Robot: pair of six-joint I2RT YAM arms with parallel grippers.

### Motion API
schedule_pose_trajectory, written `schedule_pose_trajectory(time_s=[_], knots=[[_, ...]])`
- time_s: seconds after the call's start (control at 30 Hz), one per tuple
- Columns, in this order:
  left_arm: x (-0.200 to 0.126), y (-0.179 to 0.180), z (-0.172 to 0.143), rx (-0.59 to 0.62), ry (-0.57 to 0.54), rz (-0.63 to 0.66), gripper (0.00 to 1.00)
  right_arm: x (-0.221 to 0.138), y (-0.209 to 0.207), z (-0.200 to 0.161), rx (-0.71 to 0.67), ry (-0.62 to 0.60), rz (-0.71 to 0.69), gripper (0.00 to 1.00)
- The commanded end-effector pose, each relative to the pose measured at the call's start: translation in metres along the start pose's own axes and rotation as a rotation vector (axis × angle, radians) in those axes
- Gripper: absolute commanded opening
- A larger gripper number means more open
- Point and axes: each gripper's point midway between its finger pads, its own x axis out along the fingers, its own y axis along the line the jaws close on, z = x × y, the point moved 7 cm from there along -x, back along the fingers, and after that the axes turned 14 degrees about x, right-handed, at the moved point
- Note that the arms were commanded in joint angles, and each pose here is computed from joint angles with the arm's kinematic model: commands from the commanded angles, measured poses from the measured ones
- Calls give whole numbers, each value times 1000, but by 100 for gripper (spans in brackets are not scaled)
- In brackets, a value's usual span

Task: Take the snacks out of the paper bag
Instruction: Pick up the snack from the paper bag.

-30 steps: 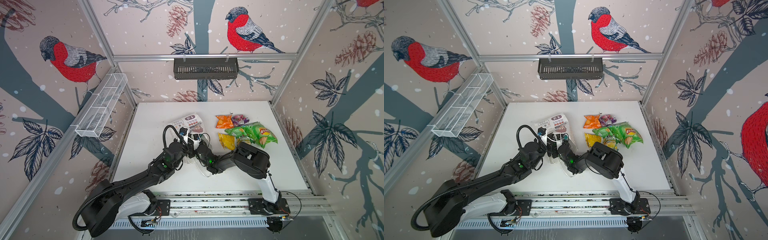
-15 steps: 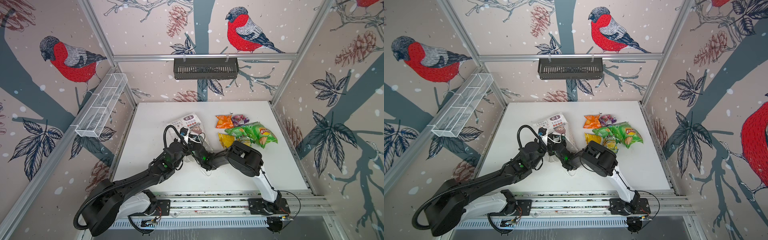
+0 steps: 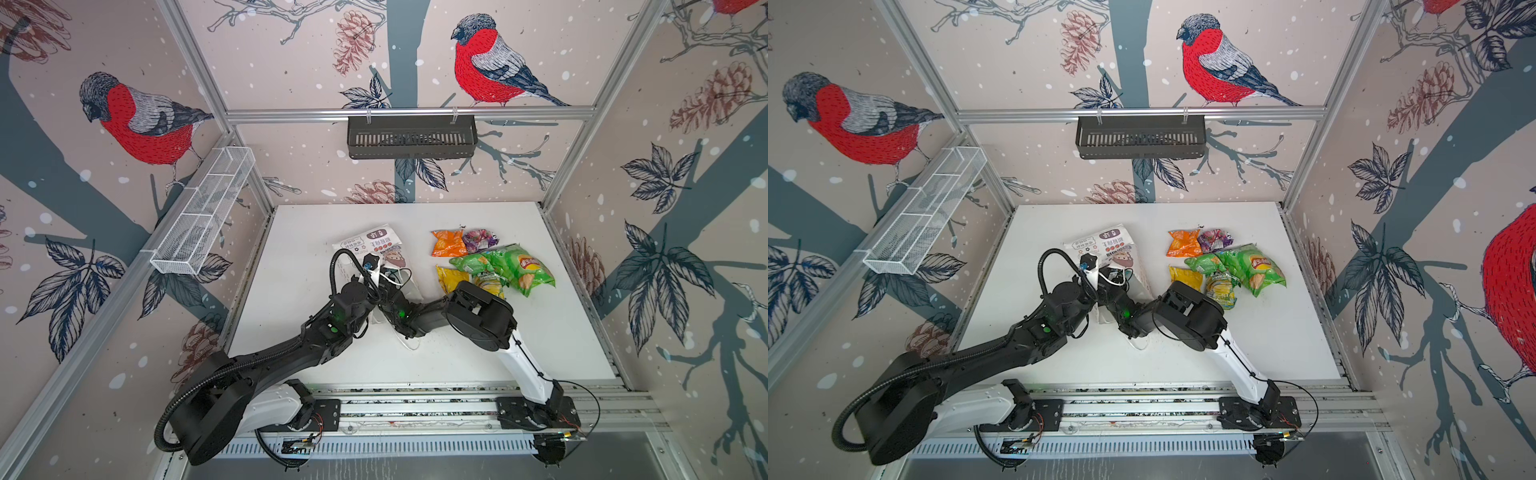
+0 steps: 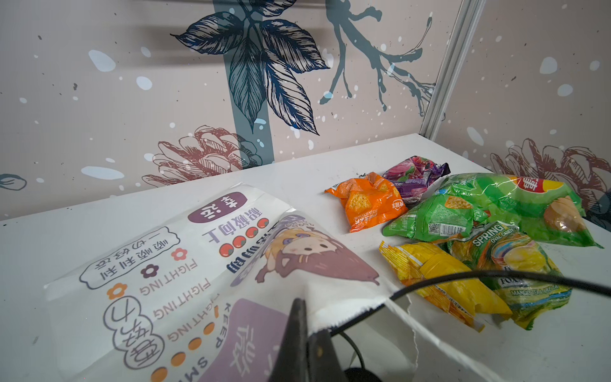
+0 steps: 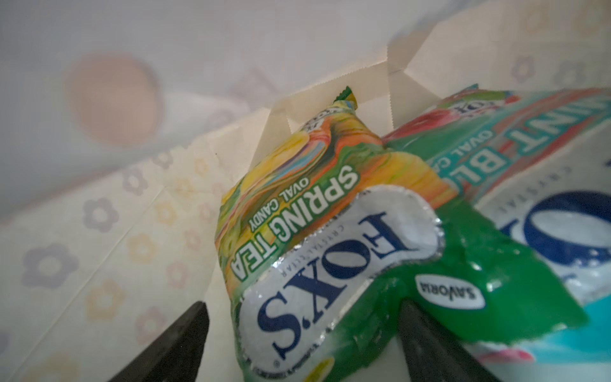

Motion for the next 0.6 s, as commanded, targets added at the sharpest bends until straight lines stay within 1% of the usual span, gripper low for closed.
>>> schedule_pose_trajectory(time_s=[0.0, 0.13, 0.27, 0.43, 0.57], knots=[[-1, -8, 10, -47, -59, -79, 0, 4, 6, 5, 17, -30, 33, 83], [0, -8, 9, -35, -54, -73, 0, 5, 4, 4, 26, -22, 43, 60], [0, -6, 8, -20, -47, -54, 0, 4, 1, 7, 27, -32, 33, 49], [0, -3, 7, -9, -38, -31, 0, 1, -2, 12, 33, -43, 32, 21], [1, 1, 5, -5, -22, 12, 0, -3, -2, 15, 23, -53, 37, 6]])
